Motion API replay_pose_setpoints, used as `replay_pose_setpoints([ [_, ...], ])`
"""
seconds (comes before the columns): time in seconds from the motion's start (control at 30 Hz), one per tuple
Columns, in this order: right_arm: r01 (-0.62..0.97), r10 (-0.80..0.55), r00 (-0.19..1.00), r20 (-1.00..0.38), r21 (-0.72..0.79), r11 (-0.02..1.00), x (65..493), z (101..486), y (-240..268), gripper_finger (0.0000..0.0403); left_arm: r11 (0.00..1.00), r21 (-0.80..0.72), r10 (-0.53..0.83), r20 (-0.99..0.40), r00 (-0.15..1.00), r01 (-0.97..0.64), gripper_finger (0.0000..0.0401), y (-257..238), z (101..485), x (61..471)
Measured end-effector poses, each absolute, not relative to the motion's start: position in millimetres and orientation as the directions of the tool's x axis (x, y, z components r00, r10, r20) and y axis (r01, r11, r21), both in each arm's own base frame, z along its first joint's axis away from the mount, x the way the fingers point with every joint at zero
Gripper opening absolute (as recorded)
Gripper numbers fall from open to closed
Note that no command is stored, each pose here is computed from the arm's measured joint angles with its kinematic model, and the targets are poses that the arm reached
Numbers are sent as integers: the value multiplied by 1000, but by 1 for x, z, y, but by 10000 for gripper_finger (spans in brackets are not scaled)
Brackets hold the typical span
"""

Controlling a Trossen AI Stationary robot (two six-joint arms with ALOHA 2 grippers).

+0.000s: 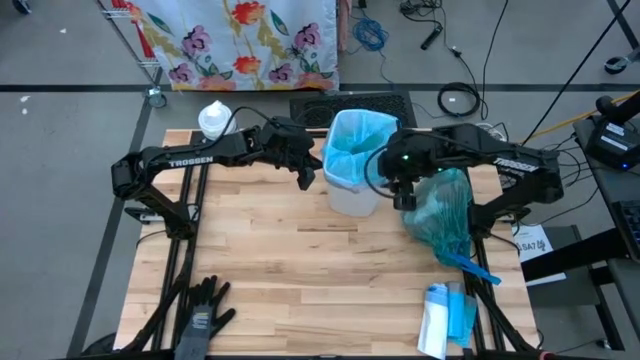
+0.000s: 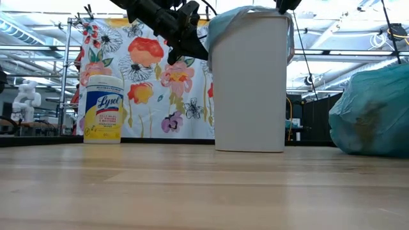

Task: Place trash/remove bag and relplace
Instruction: Insert a new trash bag into the trash bin

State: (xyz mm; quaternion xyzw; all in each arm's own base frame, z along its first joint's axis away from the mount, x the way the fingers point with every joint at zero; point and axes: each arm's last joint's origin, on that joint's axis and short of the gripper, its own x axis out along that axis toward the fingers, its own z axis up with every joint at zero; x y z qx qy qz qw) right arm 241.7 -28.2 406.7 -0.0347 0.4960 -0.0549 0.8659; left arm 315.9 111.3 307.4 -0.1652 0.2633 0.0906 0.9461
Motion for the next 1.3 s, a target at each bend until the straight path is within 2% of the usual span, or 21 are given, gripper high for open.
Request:
replay_pose_setpoints([
  [0.13, 30, -146, 456, -878, -148, 988, 252, 397, -30, 138, 929, -265, 84, -528, 845, -258, 7, 111, 307, 316],
  [0.2, 33, -173, 442, -880, -177, 984, 255, 395, -32, 123, 929, -265, 85, -528, 845, -258, 7, 111, 307, 316],
  [0.4, 40, -182, 455, -872, -184, 982, 252, 398, -32, 36, 929, -265, 84, -528, 845, -258, 7, 111, 307, 316],
  [0.5, 54, -179, 491, -853, -175, 983, 247, 404, -31, 10, 929, -265, 83, -528, 845, -258, 7, 111, 307, 316],
  [0.57, 55, -181, 503, -845, -178, 983, 243, 407, -30, 10, 929, -265, 84, -528, 845, -258, 7, 111, 307, 316],
  [0.77, 102, -188, 540, -821, -158, 982, 240, 412, -30, 49, 930, -265, 81, -528, 846, -254, 7, 110, 307, 316],
  [0.9, 105, -161, 549, -820, -123, 987, 241, 412, -29, 61, 930, -267, 80, -527, 846, -254, 7, 110, 307, 317],
  [1.2, 104, -108, 569, -815, -59, 993, 242, 413, -28, 62, 933, -267, 67, -528, 847, -240, 7, 105, 307, 318],
  [1.3, 114, -107, 568, -816, -51, 992, 242, 413, -27, 45, 936, -265, 62, -528, 847, -234, 7, 103, 307, 319],
])
